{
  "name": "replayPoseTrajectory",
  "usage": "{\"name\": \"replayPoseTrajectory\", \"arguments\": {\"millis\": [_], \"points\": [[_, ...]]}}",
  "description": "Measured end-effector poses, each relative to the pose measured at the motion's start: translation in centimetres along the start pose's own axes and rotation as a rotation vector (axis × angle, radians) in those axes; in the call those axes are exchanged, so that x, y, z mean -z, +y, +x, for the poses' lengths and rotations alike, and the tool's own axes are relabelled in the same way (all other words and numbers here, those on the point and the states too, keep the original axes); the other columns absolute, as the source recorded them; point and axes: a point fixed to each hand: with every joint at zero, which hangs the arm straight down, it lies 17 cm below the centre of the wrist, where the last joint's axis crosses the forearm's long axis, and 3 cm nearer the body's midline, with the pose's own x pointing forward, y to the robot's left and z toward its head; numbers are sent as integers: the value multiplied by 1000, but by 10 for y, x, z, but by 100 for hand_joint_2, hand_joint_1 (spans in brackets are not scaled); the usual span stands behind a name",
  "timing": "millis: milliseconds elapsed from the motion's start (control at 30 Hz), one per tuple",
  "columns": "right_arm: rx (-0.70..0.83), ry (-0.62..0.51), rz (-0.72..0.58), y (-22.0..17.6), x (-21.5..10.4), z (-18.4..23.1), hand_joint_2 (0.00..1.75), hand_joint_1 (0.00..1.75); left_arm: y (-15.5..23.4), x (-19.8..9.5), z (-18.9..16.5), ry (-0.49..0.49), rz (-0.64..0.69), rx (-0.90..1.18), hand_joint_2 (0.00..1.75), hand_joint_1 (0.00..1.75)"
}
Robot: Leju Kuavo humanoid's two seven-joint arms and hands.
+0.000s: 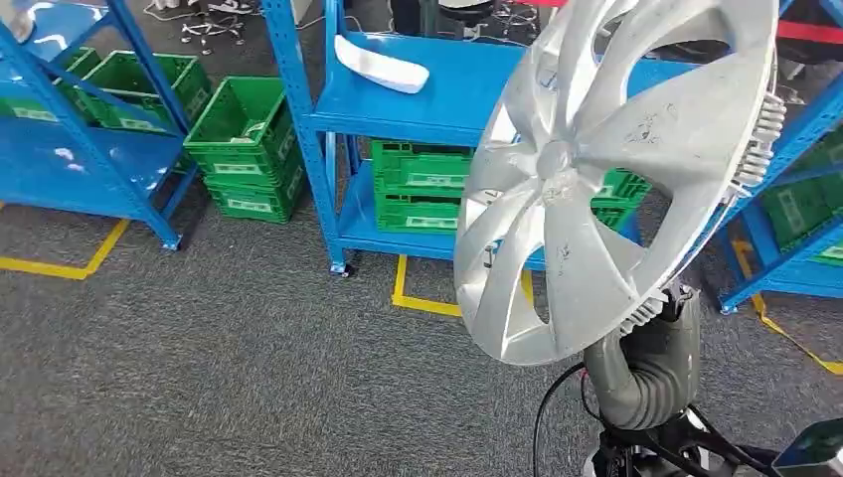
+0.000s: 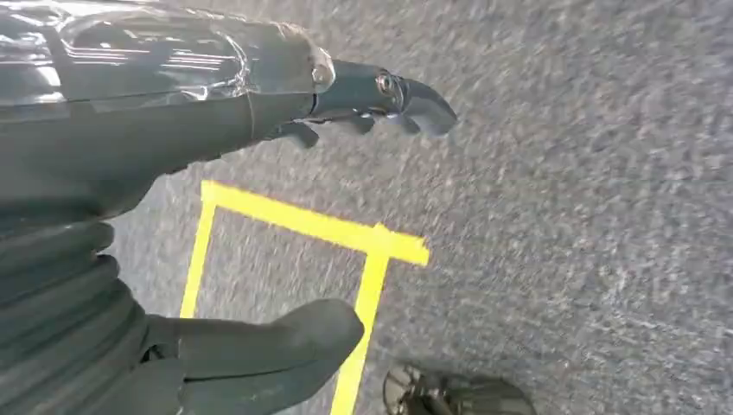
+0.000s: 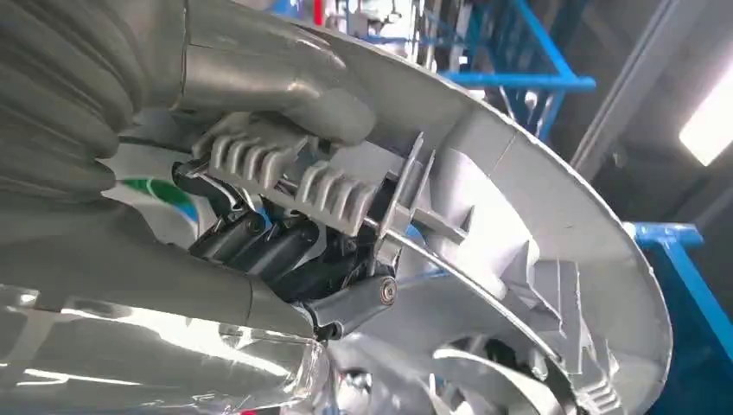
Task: Take the parts from the cabinet and place them on the table.
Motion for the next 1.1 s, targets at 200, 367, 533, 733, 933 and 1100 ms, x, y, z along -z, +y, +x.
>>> {"name": "replayPoseTrajectory", "arguments": {"millis": [200, 367, 533, 733, 933, 1100], "points": [[-2, -1, 5, 0, 1, 0, 175, 175, -3, 0, 2, -4, -4, -1, 175, 0], [-4, -9, 17, 3, 1, 3, 175, 175, -4, -1, -1, -2, -5, -2, 175, 0], [-8, -5, 21, 5, 1, 1, 175, 175, -4, -1, -6, 30, -6, -5, 175, 0], [41, 20, 42, 14, -2, -4, 175, 175, 12, 1, -5, 27, 19, -2, 175, 0], [139, 29, 138, 47, -1, -14, 175, 175, 34, 4, 2, 2, 57, -44, 175, 0], [164, 59, 170, 56, -4, -25, 175, 175, 25, 2, -14, 76, 56, -35, 175, 0]]}}
